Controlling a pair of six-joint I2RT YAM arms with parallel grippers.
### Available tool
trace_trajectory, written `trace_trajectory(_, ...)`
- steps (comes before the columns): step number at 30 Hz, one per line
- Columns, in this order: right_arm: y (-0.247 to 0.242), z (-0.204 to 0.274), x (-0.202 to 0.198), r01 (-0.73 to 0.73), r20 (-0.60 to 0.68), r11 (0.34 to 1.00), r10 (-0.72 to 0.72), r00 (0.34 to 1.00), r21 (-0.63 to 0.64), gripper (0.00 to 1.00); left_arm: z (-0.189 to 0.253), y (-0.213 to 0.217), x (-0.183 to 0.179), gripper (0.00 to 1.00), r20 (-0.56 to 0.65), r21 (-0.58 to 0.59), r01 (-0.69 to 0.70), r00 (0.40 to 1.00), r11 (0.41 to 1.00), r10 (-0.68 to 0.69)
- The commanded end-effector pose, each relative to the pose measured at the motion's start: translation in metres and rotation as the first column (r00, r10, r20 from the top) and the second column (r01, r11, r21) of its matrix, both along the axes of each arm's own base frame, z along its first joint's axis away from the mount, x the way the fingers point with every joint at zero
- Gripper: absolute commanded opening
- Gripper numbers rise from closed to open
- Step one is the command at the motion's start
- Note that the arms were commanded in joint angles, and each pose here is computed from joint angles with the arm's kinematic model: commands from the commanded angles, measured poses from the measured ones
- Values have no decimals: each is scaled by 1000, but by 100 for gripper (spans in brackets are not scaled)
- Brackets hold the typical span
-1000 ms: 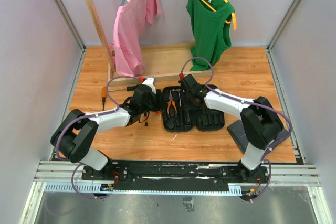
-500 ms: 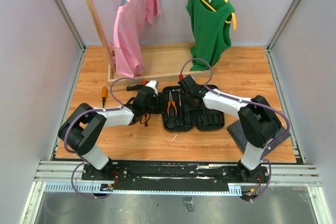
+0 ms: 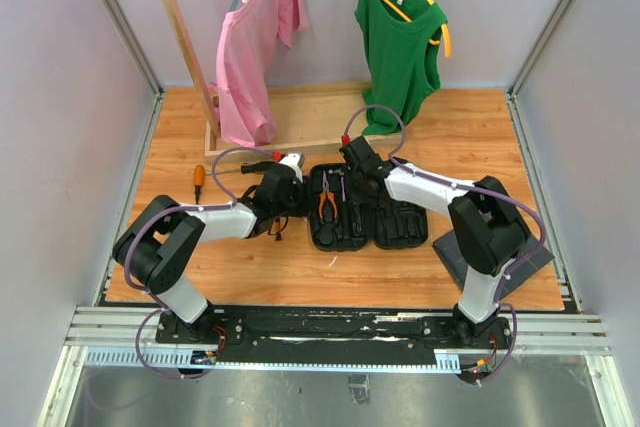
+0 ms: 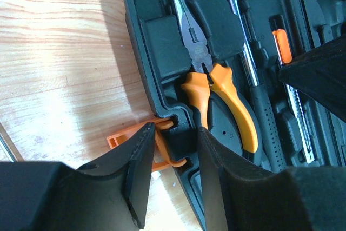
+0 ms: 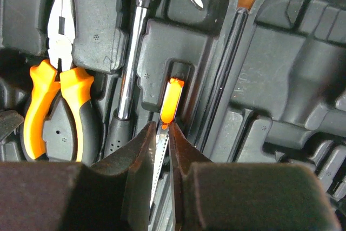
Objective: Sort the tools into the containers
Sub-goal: Adjust the utility knife in the storage box.
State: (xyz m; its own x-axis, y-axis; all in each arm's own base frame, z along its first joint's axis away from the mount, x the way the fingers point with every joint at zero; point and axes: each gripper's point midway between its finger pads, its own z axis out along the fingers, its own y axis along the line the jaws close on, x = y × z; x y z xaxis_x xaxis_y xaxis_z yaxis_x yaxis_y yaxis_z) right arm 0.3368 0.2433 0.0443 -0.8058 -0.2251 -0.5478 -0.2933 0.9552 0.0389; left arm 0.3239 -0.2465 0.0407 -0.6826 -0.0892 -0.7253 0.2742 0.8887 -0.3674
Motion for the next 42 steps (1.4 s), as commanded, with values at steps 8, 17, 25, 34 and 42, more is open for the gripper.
trace_trajectory(8,-14,-5,26,34,31,998,-32,999,-59,15,-16,13,-5,39,-22,83,1,1000,997,1)
trace_trajectory(17,-13,8,23,26,55,999,-25,998,-21,18,-16,18,-5,39,-20,99,-17,1000,995,19)
trace_trajectory(25,-8,44,6,-37,137,993,21,990,113,37,-16,24,-7,39,-27,117,-37,999,992,40)
trace_trajectory(34,-48,53,-13,66,193,990,-90,977,127,41,-9,33,-18,39,-32,117,-56,998,991,61)
trace_trajectory(42,-65,47,-31,102,172,980,-132,976,172,42,26,25,-20,45,1,37,-42,999,998,42)
